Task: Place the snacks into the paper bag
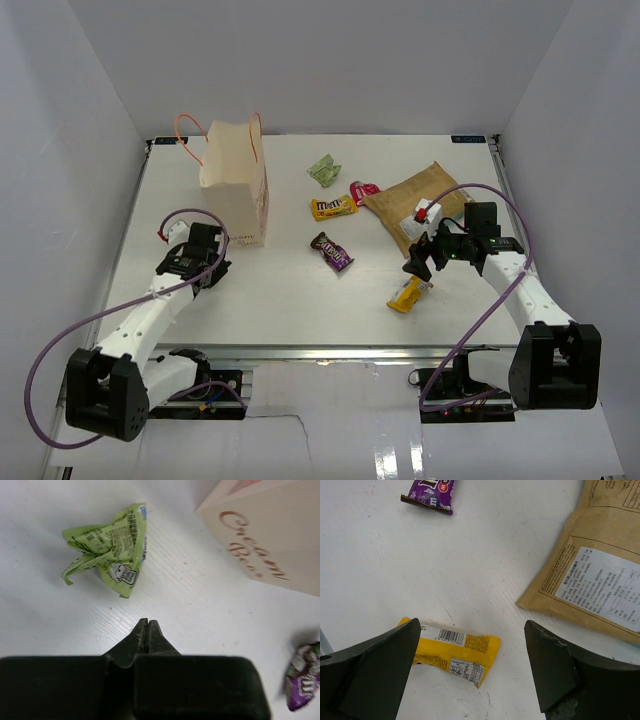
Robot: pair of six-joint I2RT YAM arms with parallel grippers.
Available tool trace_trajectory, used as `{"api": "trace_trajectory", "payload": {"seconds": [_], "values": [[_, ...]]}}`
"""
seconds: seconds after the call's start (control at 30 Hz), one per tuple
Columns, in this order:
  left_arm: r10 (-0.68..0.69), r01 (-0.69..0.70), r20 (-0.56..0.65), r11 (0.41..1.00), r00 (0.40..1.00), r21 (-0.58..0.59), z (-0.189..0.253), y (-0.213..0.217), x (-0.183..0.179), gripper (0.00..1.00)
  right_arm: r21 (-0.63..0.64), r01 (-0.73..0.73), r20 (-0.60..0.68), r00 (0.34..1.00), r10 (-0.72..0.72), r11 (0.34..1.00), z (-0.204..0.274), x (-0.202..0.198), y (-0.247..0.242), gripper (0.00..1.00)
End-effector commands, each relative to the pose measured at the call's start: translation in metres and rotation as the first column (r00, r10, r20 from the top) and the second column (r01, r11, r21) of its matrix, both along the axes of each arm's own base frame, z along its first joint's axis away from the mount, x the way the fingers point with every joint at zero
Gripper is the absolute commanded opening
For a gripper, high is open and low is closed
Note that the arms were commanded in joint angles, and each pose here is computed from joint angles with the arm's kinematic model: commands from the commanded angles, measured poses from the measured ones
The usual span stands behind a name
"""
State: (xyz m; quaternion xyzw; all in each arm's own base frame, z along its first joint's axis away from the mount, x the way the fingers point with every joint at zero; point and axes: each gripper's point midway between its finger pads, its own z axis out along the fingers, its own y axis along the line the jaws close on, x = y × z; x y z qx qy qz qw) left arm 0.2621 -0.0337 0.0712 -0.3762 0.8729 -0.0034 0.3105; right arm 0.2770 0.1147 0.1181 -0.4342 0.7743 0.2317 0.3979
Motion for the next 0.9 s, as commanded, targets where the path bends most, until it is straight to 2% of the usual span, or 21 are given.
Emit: {"api": "trace_trajectory", "payload": {"seconds": [0.0,0.03,0.07,0.1,0.13,0.17,0.2,0.23,0.27,0.37,0.53,0.57,0.6,0.73,0.87], "values": [[-0.039,0.039,0.14,0.999,0.989,0.007,0.049,0.0,0.008,0.0,0.018,-0.03,-0.006,1.0,0.03,0.999,-0.002,-0.005,0.004,0.9],[-0.041,0.039,0.144,0.999,0.989,0.02,0.055,0.002,0.009,0.0,0.018,-0.03,-0.006,1.0,0.03,0.999,-0.002,-0.005,0.004,0.9],[-0.034,0.028,0.148,0.999,0.988,0.042,0.062,0.007,0.008,0.13,0.018,-0.03,-0.004,1.0,0.03,0.999,-0.001,-0.004,0.004,0.9],[-0.022,0.012,0.159,0.998,0.987,0.065,0.073,0.011,0.011,0.28,0.018,-0.03,-0.003,1.0,0.03,0.999,-0.001,-0.004,0.004,0.9],[-0.013,-0.001,0.1,0.99,0.995,0.14,0.067,0.024,0.007,0.45,0.021,-0.031,-0.002,1.0,0.031,0.999,-0.001,-0.004,0.005,0.9],[-0.003,-0.008,0.064,0.985,0.998,0.173,0.065,0.03,0.005,0.79,0.019,-0.031,0.0,1.0,0.031,0.999,0.0,-0.003,0.004,0.9],[0.008,-0.015,0.04,0.982,0.999,0.191,0.067,0.035,0.008,0.91,0.021,-0.029,-0.002,1.0,0.029,0.999,-0.001,-0.003,0.004,0.9],[0.015,-0.01,-0.023,0.977,1.0,0.213,0.059,0.043,0.003,0.98,0.019,-0.029,0.002,1.0,0.029,0.999,0.0,-0.003,0.004,0.9],[0.015,0.005,-0.089,0.975,0.996,0.221,0.046,0.045,0.003,0.98,0.014,-0.026,0.004,1.0,0.026,1.0,0.0,-0.002,0.003,0.9],[0.011,0.019,-0.154,0.981,0.988,0.192,0.027,0.051,0.005,0.98,0.005,-0.02,0.008,1.0,0.02,1.0,-0.001,-0.002,0.002,0.9],[-0.02,0.038,-0.142,0.992,0.99,0.124,0.003,0.061,0.015,0.97,-0.009,-0.013,0.009,1.0,0.013,1.0,-0.004,-0.004,-0.001,0.9],[-0.042,0.058,-0.149,0.992,0.988,0.109,-0.001,0.059,0.016,0.94,-0.009,-0.012,0.005,1.0,0.012,1.0,-0.004,-0.004,-0.001,0.9],[-0.049,0.065,-0.157,0.993,0.986,0.1,-0.007,0.059,0.019,0.84,-0.009,-0.012,0.005,1.0,0.012,1.0,-0.005,-0.004,-0.001,0.9],[-0.064,0.081,-0.197,0.994,0.978,0.079,-0.022,0.056,0.022,0.62,-0.007,-0.015,0.015,1.0,0.015,1.0,-0.002,-0.001,0.0,0.9],[-0.063,0.079,-0.195,0.994,0.979,0.076,-0.026,0.055,0.022,0.49,0.0,-0.019,0.018,1.0,0.019,1.0,0.001,-0.001,0.001,0.9]]}}
